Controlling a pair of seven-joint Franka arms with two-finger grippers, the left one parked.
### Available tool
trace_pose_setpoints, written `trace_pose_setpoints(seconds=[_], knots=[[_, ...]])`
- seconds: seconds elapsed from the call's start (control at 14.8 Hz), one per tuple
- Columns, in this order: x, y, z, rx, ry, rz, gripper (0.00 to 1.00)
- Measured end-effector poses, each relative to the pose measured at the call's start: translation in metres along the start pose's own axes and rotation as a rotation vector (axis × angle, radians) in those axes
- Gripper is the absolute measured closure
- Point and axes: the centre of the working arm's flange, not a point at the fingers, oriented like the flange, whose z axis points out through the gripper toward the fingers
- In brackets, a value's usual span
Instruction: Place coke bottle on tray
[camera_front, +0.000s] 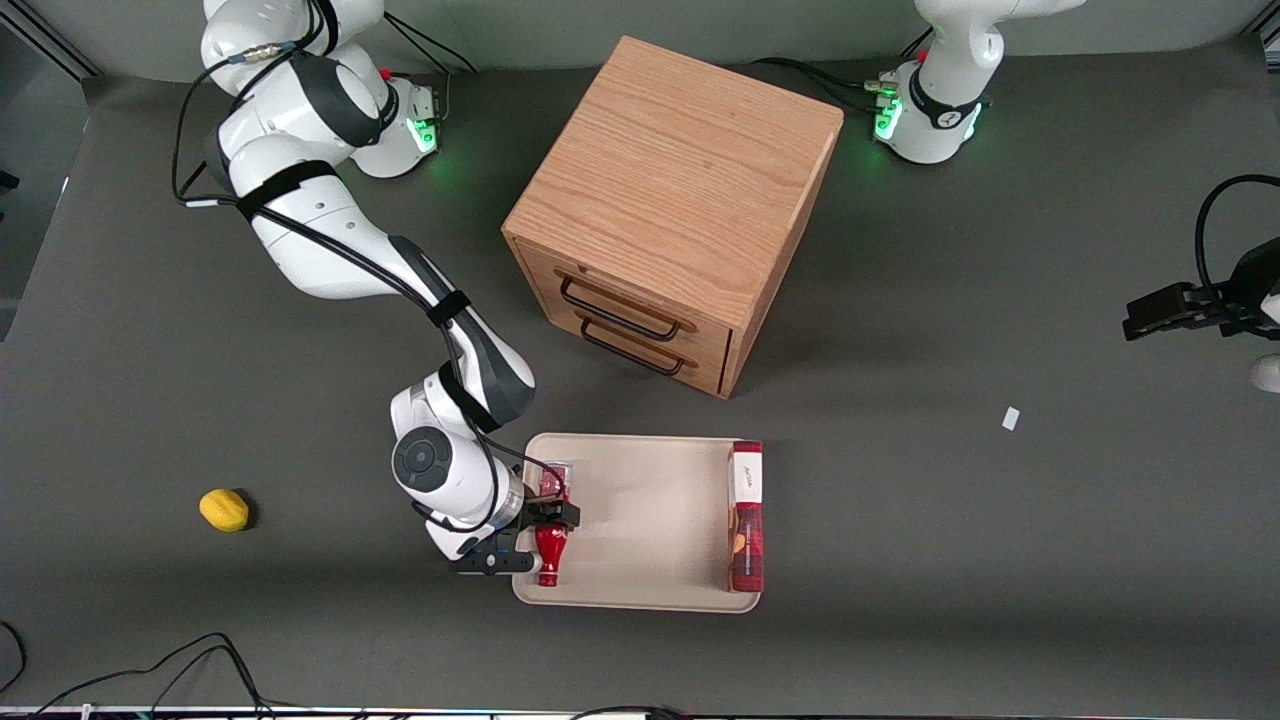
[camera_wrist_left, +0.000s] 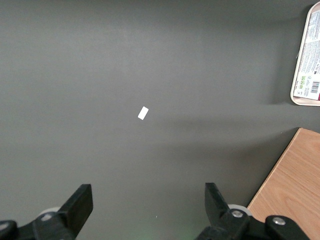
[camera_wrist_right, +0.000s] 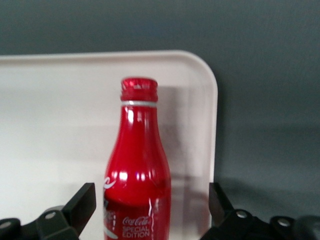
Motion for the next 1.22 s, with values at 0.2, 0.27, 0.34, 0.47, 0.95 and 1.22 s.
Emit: trace_pose_setpoints(seconds=[0.2, 0.27, 0.34, 0.47, 0.95, 1.22], knots=[[0.017, -0.003, -0.054, -0.016, 0.047, -0.021, 0.00], [0.022, 0.000, -0.076, -0.028, 0.047, -0.034, 0.00], [0.026, 0.007, -0.098, -0.045, 0.040, -0.049, 0.00], [0.030, 0.032, -0.140, -0.085, 0.019, -0.060, 0.00], [-0.051, 0.119, -0.313, -0.157, -0.066, 0.006, 0.00], [-0.116, 0.161, -0.389, -0.173, -0.106, 0.053, 0.00]])
